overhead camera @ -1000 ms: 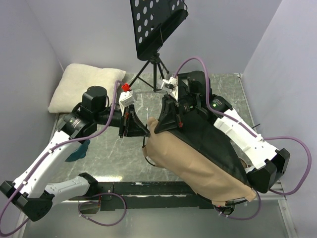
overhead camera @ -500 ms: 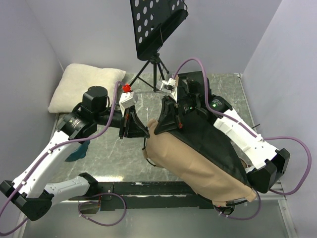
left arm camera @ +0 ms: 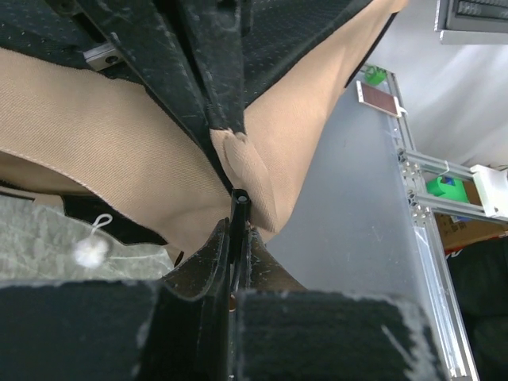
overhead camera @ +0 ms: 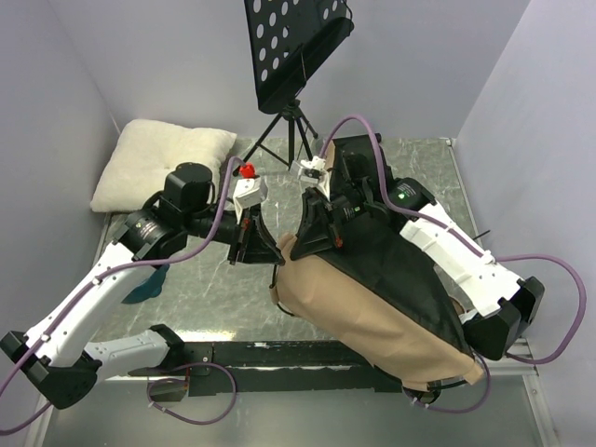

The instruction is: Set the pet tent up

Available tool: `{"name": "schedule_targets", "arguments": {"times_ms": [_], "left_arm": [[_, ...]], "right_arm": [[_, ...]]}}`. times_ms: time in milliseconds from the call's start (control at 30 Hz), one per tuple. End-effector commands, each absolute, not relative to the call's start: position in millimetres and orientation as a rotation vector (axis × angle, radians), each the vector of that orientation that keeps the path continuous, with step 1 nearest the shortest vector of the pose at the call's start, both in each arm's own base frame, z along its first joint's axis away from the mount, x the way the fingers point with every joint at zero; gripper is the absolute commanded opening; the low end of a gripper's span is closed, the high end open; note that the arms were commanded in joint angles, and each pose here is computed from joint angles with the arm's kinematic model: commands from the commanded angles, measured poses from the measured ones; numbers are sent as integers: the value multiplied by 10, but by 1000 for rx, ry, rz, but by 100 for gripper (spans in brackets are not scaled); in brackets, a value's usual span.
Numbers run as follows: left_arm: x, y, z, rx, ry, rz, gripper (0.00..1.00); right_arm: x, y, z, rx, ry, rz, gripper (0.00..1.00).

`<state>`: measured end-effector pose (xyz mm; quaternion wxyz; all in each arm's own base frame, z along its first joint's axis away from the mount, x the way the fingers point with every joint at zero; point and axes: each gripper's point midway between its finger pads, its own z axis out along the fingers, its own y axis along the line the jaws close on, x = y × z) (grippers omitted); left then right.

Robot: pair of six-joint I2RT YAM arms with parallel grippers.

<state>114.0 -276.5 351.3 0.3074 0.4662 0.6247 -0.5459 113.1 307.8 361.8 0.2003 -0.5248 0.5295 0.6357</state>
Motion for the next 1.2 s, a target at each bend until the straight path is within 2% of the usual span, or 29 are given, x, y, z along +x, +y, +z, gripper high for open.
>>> {"name": "schedule_targets", "arguments": {"times_ms": [0,167,400,567,1167], "left_arm": [[1244,-2803,3441,1226,1705,-1389,1],[1210,-2812,3437,1255,1684,-1387,1],[1145,-2679,3312,1229,1714,-1404,1],[1054,-2609,3368,1186,1621,-1452,1],[1143,-2805,3411,1240,1616,-1465,1]], "right_arm": [[1069,3084,3641,-1533,1443,1720,0],[1029,3066,3531,-1549,1495,1744,0],[1060,2981,3717,-1519,1416,1743,0],[1121,2906,3814,-1449,1397,1752,0],[1090,2944,3746,-1458,1418,1770,0]]}}
